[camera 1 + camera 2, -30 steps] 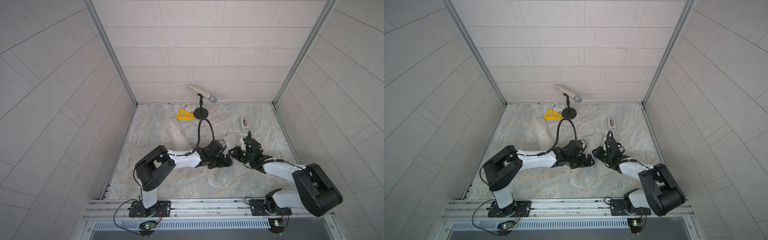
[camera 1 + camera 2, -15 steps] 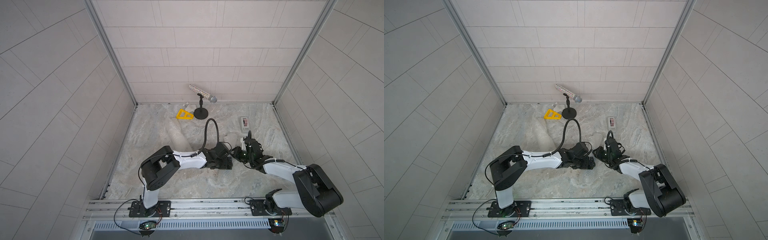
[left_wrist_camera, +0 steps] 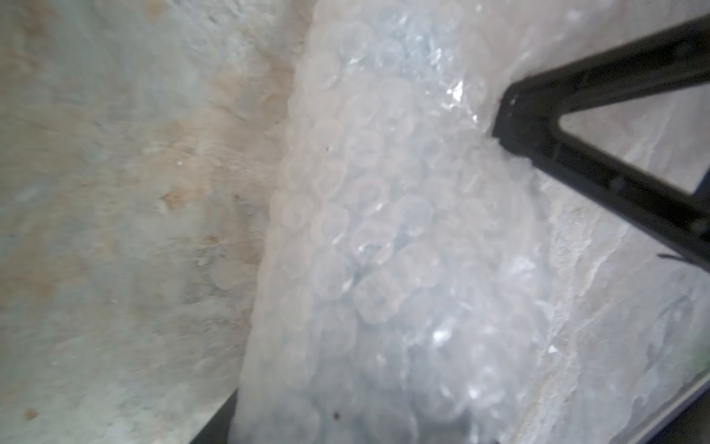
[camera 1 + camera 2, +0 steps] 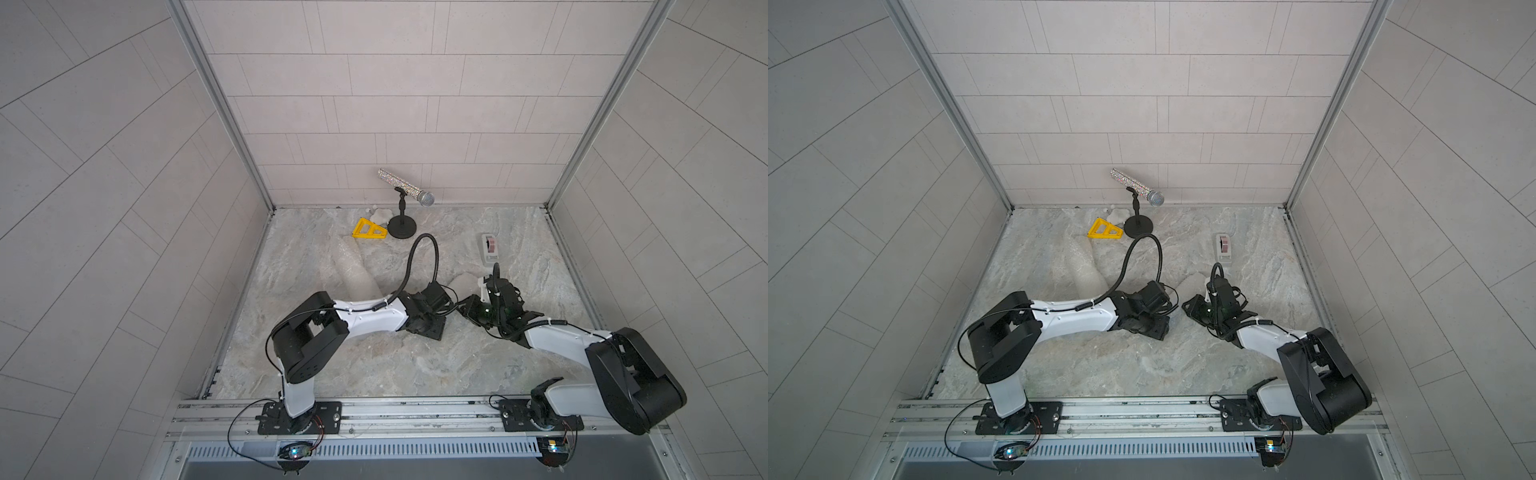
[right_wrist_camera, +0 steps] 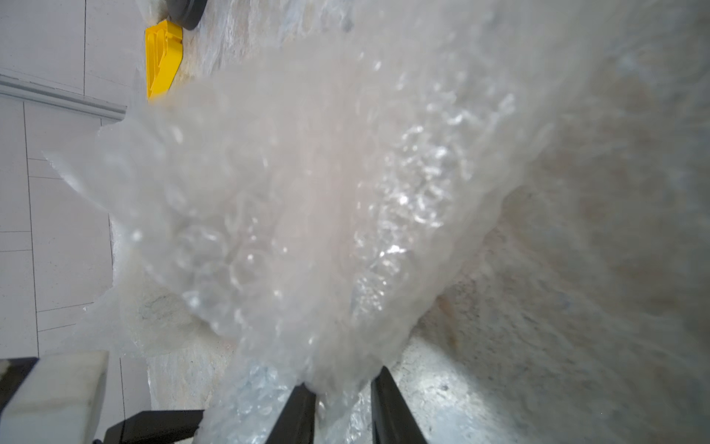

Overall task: Wrap vases in bubble wrap
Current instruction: Wrap the vase in bubble wrap.

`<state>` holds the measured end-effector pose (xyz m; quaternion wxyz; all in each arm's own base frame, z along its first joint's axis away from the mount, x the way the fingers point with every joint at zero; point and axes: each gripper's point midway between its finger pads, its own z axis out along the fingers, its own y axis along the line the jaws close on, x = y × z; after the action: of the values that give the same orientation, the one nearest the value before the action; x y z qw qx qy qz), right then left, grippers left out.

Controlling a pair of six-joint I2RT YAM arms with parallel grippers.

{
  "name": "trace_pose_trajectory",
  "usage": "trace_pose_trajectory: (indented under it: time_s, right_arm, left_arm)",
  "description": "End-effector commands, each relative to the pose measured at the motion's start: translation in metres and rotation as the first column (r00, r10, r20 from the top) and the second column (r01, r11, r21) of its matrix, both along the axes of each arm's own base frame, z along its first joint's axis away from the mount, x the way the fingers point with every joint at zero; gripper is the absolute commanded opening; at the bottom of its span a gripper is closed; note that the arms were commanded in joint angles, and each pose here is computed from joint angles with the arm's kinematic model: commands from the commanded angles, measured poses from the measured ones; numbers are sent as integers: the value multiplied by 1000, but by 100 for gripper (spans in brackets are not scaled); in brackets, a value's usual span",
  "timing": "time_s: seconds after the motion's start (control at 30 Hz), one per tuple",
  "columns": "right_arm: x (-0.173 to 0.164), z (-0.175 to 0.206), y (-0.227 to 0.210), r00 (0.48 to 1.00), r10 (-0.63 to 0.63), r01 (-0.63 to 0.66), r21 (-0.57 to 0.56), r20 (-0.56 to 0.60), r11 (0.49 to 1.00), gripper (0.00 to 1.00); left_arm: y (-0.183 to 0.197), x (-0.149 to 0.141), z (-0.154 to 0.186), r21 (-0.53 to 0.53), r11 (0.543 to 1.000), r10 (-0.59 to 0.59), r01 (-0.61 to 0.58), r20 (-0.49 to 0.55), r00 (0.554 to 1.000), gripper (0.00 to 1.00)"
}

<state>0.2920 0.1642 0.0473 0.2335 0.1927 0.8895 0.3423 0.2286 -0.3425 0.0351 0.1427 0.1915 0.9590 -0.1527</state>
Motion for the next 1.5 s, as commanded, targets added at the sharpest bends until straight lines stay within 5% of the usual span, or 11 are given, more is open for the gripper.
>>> trace_pose_trajectory:
  time_s: [0.0, 0.23, 0.43, 0.6, 1.0, 1.47]
  right_arm:
    - [0, -13, 2, 999, -24, 25, 19, -34, 1000, 26]
    - [3, -24, 5, 999, -10, 11, 13, -48, 1000, 25]
    - [0, -32, 5, 998, 4, -4, -2, -66, 1000, 24]
    - [1, -32, 5, 998, 9, -9, -2, -65, 1000, 24]
    - [4, -25, 6, 998, 33, -35, -31, -50, 999, 24]
    - [7, -2, 3, 996, 84, -84, -100, -3, 991, 28]
  left_arm:
    - [12, -1, 11, 59, 995, -80, 78, 31, 996, 69]
    - [0, -8, 30, -17, 990, -140, 141, 24, 990, 89]
    - [-9, -5, 71, -197, 979, -47, 52, 31, 998, 97]
    - [0, 9, 52, -200, 978, 47, -61, -71, 996, 98]
    - [-5, 1, 10, -194, 981, -4, -31, -178, 984, 95]
    - [28, -1, -11, -171, 985, 3, -36, -194, 981, 77]
